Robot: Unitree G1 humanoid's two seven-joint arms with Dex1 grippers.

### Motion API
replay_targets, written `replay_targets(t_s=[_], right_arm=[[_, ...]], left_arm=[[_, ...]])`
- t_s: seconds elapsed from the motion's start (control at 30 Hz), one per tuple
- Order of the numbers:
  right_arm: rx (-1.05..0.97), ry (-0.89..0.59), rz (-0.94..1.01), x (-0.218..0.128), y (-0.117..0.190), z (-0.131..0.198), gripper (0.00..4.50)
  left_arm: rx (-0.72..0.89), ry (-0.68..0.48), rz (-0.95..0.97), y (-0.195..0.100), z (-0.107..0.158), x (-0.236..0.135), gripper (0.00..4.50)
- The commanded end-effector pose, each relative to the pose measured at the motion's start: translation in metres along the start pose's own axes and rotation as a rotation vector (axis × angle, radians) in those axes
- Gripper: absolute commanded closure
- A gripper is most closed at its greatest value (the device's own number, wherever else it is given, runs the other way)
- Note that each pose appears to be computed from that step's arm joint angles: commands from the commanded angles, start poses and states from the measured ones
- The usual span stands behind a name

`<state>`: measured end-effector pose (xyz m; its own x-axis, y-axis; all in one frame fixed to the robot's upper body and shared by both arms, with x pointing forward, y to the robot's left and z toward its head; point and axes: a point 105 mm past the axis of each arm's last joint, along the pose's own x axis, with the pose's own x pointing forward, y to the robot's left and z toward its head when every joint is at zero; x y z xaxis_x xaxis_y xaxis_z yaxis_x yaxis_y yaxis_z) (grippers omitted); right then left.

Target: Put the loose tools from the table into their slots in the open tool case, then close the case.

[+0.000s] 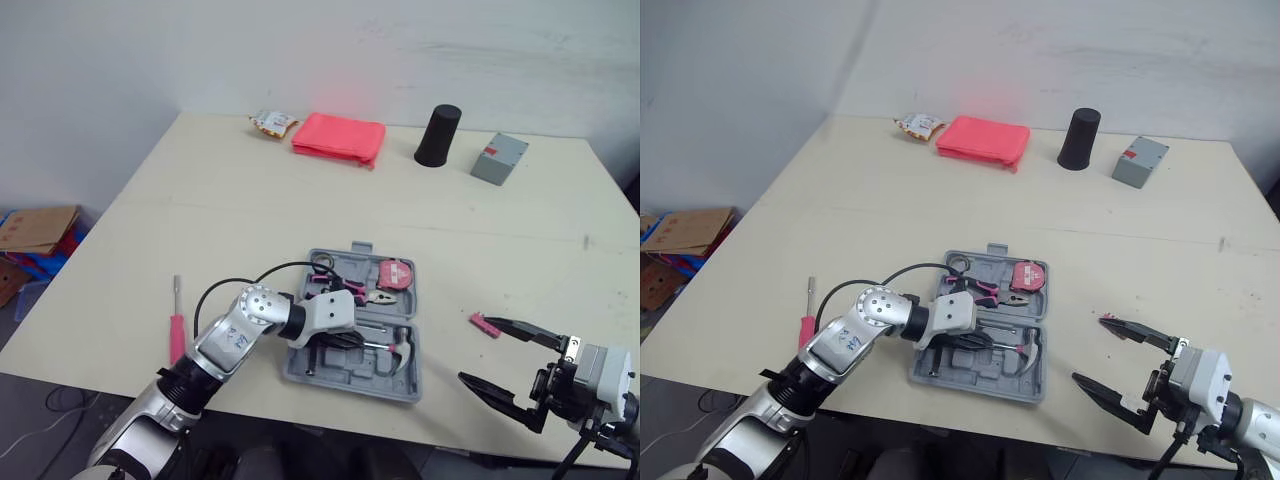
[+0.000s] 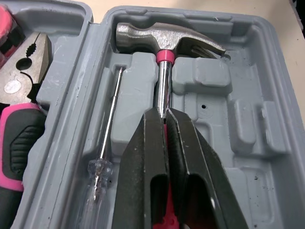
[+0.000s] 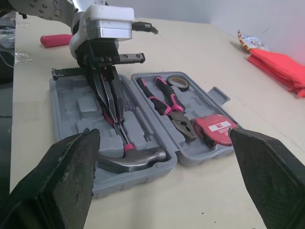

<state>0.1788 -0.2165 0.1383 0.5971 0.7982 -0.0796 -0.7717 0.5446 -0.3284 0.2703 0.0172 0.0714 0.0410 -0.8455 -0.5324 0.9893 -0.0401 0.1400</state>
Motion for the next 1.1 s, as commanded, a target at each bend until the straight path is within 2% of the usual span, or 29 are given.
replay_targets(t_s=[0.03, 0.17, 0.27, 0.3, 0.37, 0.5, 0.57, 0.63, 0.73, 0.8, 0.9, 1.0, 1.1], right_arm=[[-0.033, -0.013, -0.013, -0.001, -0.004, 0.006, 0.0], [-0.059, 0.012, -0.028, -0.012, -0.012, 0.006, 0.0], [-0.077, 0.044, -0.039, -0.023, -0.02, 0.005, 0.0], [-0.084, 0.057, -0.05, -0.029, -0.025, 0.004, 0.0], [-0.101, 0.089, -0.071, -0.042, -0.036, 0.003, 0.0], [-0.139, 0.147, -0.137, -0.071, -0.057, -0.002, 0.0], [-0.151, 0.171, -0.18, -0.085, -0.067, -0.006, 0.0], [-0.154, 0.197, -0.219, -0.099, -0.074, -0.014, 0.0], [-0.145, 0.265, -0.303, -0.126, -0.088, -0.032, 0.0], [-0.148, 0.303, -0.356, -0.141, -0.096, -0.039, 0.0], [-0.134, 0.348, -0.404, -0.16, -0.1, -0.046, 0.0], [-0.136, 0.366, -0.439, -0.169, -0.104, -0.049, 0.0], [-0.145, 0.325, -0.514, -0.169, -0.114, -0.047, 0.0]], left_arm=[[-0.073, 0.056, 0.062, 0.003, -0.038, 0.002, 4.41], [0.132, -0.243, 0.144, 0.017, 0.013, -0.032, 4.41], [0.26, -0.363, 0.263, 0.028, 0.033, -0.07, 4.41], [0.287, -0.386, 0.287, 0.027, 0.036, -0.086, 4.17], [0.266, -0.389, 0.337, 0.025, 0.032, -0.118, 3.6], [0.095, -0.32, 0.628, 0.036, 0.008, -0.197, 1.7], [0.028, -0.261, 0.781, 0.033, -0.017, -0.24, 0.78], [-0.028, -0.192, 0.908, 0.021, -0.045, -0.278, 0.04], [-0.156, -0.045, 1.045, -0.016, -0.1, -0.332, 0.04], [-0.234, 0.016, 1.136, -0.037, -0.125, -0.359, 0.04], [-0.28, 0.07, 1.289, -0.062, -0.144, -0.389, 0.04], [-0.328, 0.117, 1.363, -0.085, -0.159, -0.402, 0.04], [-0.346, 0.118, 1.416, -0.09, -0.165, -0.405, 0.04]])
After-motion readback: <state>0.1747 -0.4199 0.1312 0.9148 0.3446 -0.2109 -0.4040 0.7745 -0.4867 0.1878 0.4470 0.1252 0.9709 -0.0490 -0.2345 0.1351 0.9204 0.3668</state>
